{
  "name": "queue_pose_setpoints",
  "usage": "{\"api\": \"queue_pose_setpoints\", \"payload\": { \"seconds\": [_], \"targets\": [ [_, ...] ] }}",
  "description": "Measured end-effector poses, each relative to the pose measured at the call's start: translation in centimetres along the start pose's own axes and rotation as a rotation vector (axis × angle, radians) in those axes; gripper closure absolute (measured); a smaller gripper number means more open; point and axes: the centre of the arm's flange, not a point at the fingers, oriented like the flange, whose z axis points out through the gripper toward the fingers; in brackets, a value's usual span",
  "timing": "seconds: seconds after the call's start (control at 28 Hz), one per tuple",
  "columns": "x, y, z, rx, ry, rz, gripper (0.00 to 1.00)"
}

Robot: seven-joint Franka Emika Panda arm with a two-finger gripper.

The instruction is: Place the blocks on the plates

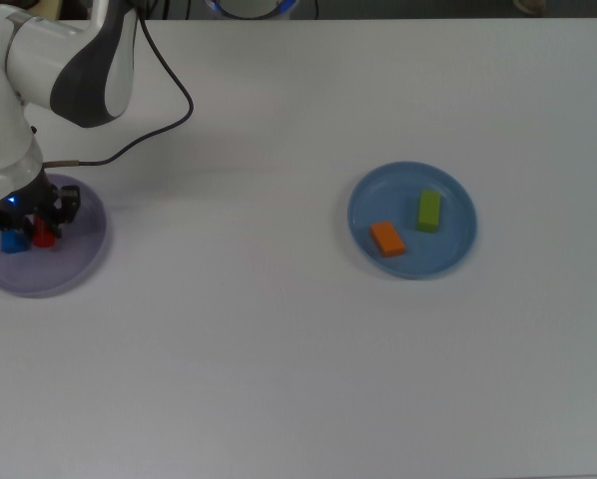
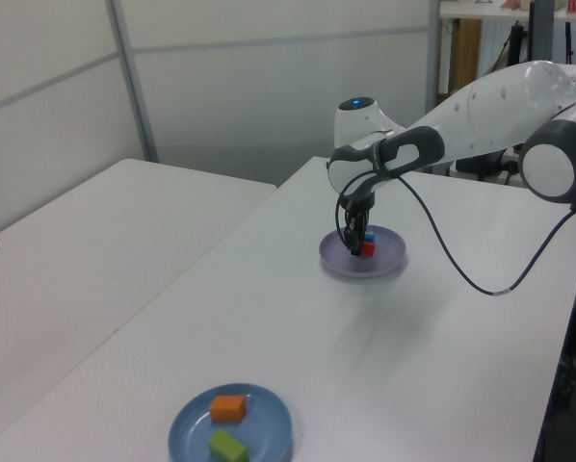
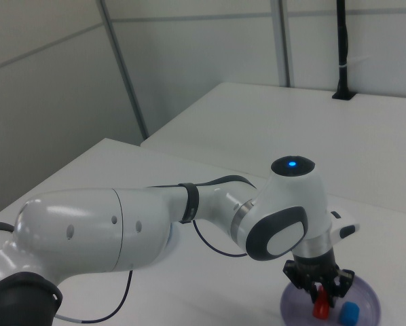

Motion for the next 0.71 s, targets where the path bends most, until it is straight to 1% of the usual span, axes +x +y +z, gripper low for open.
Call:
{"api": "queue_pose_setpoints", "payload": {
  "seconds": [0.11,0.14,0.29,0.32,0.36,0.43,0.46,0.5,0.61,0.71],
  "targets": [
    [0.0,0.0,0.0,0.0,0.0,0.0,0.57],
    [0.0,0.0,0.0,0.0,0.0,0.0,0.52],
    [0.1,-0.2,0.1,0.002,0.0,0.002,0.39],
    [0.2,-0.3,0.1,0.003,0.0,0.006,0.32],
    [0.3,-0.5,0.1,0.004,0.001,0.01,0.3],
    [0.7,-1.1,0.0,0.006,0.003,0.03,0.24],
    [1.0,-1.6,0.0,0.007,0.004,0.043,0.2],
    [1.6,-2.6,-0.1,0.009,0.006,0.06,0.12],
    [3.3,-5.6,-0.4,0.013,0.012,0.109,0.02],
    [5.5,-9.7,-1.2,0.017,0.02,0.178,0.0]
  ]
}}
